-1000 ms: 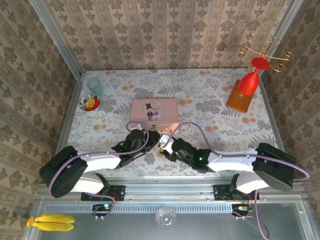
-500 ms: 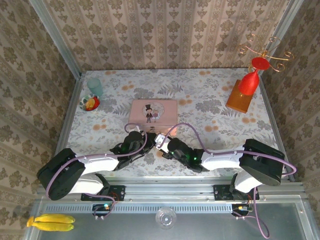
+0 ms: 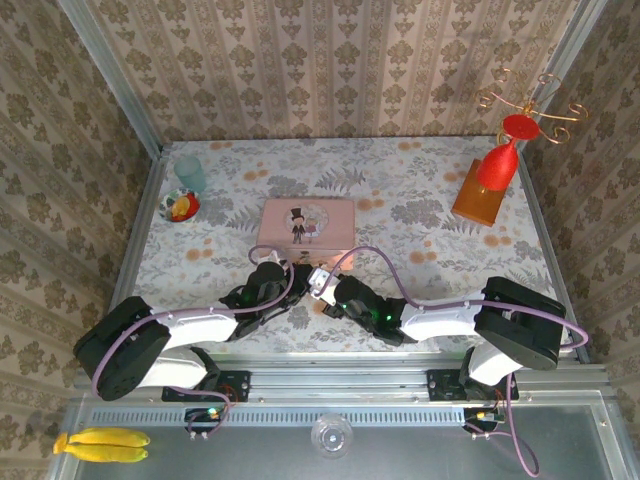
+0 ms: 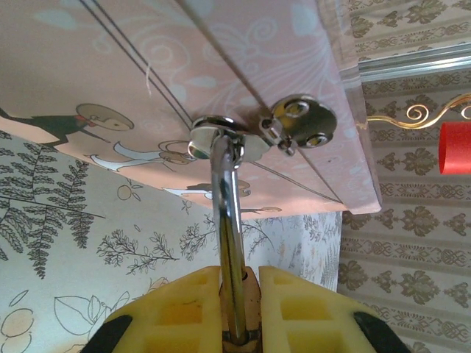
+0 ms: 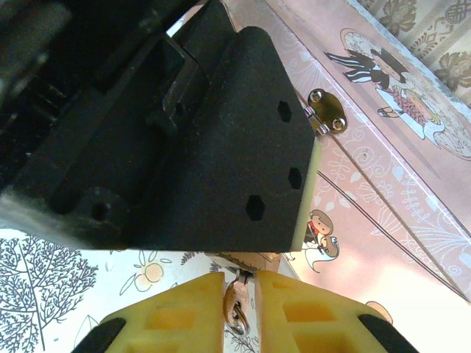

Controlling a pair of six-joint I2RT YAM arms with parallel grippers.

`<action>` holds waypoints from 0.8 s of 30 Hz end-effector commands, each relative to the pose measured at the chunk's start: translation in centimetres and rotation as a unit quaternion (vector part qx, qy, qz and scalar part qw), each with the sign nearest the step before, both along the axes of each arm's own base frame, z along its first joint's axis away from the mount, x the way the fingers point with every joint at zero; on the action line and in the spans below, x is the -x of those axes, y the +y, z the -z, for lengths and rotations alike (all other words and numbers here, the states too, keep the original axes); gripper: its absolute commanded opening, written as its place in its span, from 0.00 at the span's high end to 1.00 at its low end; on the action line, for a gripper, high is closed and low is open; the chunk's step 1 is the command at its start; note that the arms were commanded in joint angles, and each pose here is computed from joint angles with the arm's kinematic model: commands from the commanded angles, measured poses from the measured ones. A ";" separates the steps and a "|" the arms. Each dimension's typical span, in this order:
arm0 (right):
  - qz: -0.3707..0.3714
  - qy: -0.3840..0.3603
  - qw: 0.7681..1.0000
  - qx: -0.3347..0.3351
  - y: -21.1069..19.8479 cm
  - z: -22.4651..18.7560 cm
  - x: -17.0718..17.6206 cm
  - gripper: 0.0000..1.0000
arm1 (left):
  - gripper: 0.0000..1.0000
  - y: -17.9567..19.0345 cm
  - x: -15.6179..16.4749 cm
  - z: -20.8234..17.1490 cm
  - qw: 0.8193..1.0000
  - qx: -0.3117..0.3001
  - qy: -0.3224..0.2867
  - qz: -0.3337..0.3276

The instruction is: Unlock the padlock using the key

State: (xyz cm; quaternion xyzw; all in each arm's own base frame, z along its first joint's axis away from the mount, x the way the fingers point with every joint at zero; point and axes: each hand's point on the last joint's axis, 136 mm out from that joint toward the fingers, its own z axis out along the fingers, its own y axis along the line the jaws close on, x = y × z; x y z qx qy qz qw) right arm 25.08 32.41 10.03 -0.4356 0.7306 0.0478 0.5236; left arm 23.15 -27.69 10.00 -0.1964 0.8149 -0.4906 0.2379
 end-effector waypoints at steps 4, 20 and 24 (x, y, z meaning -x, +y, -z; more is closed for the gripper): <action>0.040 -0.009 0.998 -0.042 -0.9 -1.2 -1.5 0.84 | 1.00 -1.5 -0.8 -4.5 0.997 0.055 -0.056 0.012; 0.049 0.080 0.985 -0.143 -2.7 -1.1 -2.2 0.85 | 1.00 -2.0 -0.6 -5.4 0.995 0.069 -0.066 0.021; 0.050 0.086 0.983 -0.152 -2.8 -1.2 -2.1 0.85 | 1.00 -2.1 -0.7 -5.6 0.995 0.071 -0.067 0.023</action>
